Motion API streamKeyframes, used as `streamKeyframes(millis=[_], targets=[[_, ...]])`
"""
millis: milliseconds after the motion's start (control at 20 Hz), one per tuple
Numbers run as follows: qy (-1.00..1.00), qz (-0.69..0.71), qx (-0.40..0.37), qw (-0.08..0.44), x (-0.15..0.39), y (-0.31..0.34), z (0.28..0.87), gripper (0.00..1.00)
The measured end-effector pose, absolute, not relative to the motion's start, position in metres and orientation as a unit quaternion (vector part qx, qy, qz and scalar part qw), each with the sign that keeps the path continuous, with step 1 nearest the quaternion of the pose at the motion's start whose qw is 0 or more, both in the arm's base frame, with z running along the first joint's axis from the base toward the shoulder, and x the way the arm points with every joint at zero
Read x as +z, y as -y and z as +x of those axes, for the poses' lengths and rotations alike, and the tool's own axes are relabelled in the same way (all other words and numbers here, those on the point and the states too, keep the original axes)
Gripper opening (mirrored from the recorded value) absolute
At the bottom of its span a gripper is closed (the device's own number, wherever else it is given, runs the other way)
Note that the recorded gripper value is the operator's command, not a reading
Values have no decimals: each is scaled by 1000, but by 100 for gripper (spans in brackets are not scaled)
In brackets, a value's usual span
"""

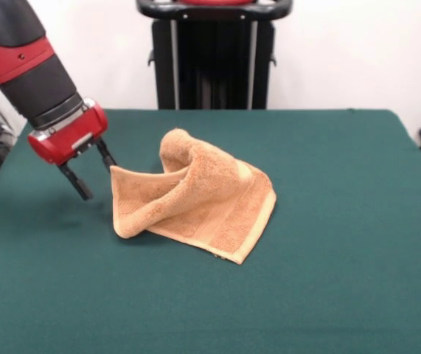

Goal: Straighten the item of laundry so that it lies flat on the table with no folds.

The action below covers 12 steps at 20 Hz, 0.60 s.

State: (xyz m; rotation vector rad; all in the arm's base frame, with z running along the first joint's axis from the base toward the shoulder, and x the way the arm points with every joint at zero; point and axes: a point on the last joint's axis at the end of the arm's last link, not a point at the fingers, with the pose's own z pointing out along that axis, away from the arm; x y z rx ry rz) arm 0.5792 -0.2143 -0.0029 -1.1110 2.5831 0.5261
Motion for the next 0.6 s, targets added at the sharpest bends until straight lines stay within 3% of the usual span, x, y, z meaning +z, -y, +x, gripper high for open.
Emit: streamKeyframes(millis=[600], targets=[[-887,-381,205,158,-2,196,587,100]])
